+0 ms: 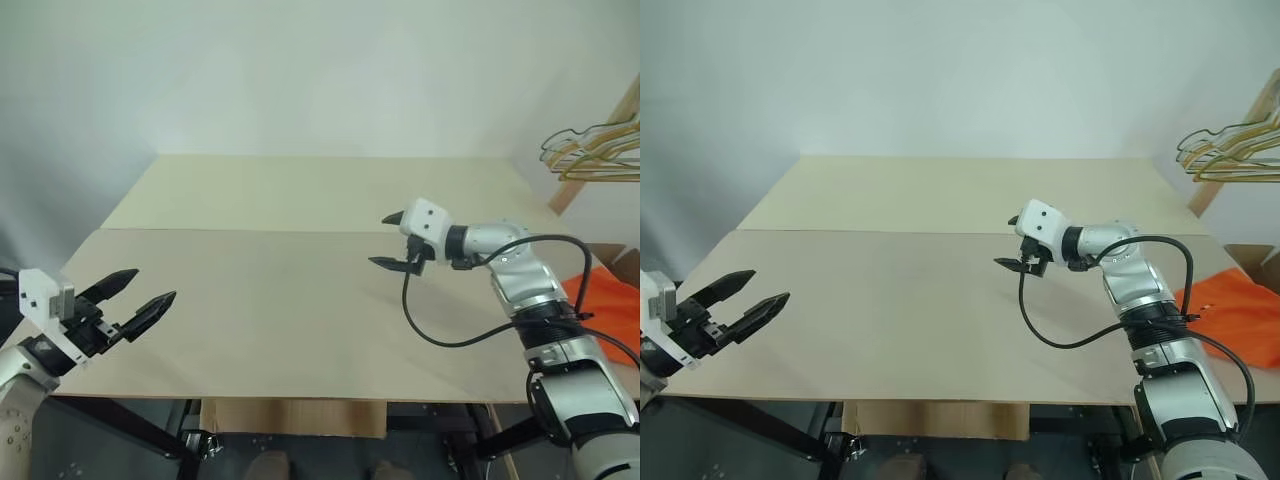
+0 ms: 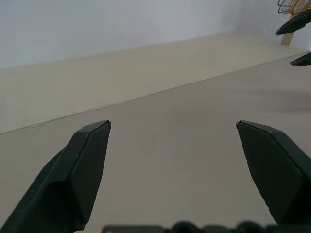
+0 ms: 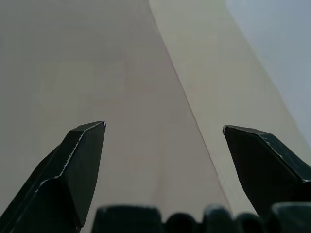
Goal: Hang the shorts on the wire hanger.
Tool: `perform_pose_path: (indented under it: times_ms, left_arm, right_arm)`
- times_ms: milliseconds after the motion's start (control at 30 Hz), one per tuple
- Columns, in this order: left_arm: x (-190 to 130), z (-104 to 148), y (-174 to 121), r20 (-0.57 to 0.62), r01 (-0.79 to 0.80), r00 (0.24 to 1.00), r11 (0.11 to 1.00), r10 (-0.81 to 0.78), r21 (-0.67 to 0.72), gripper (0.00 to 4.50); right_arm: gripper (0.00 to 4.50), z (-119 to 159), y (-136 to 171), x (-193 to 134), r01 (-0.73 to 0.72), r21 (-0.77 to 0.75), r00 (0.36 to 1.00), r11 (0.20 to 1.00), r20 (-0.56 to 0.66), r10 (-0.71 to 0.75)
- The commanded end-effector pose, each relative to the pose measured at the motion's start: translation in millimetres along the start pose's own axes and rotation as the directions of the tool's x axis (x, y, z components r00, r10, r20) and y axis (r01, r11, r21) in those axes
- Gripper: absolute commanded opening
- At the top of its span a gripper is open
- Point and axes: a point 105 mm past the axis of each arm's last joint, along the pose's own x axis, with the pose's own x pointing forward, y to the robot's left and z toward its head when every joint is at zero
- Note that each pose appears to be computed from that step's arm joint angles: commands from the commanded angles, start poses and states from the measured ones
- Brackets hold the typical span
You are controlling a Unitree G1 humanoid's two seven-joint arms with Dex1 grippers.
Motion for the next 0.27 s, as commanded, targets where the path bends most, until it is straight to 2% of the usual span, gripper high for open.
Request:
perform_pose_path:
  times_ms: [33,267]
  left_arm:
    - [0.1,17.2,-2.7,0.049,0.000,0.999,0.998,-0.003,0.058,4.50]
    - [1.9,15.7,-2.7,0.037,0.001,0.999,0.998,-0.003,0.063,4.50]
  right_arm:
    - [4.49,9.6,-6.6,-3.3,0.013,-0.063,1.000,0.998,0.027,-0.011]
    - [4.49,7.8,-4.9,-1.7,0.016,-0.070,1.000,0.997,0.025,-0.014]
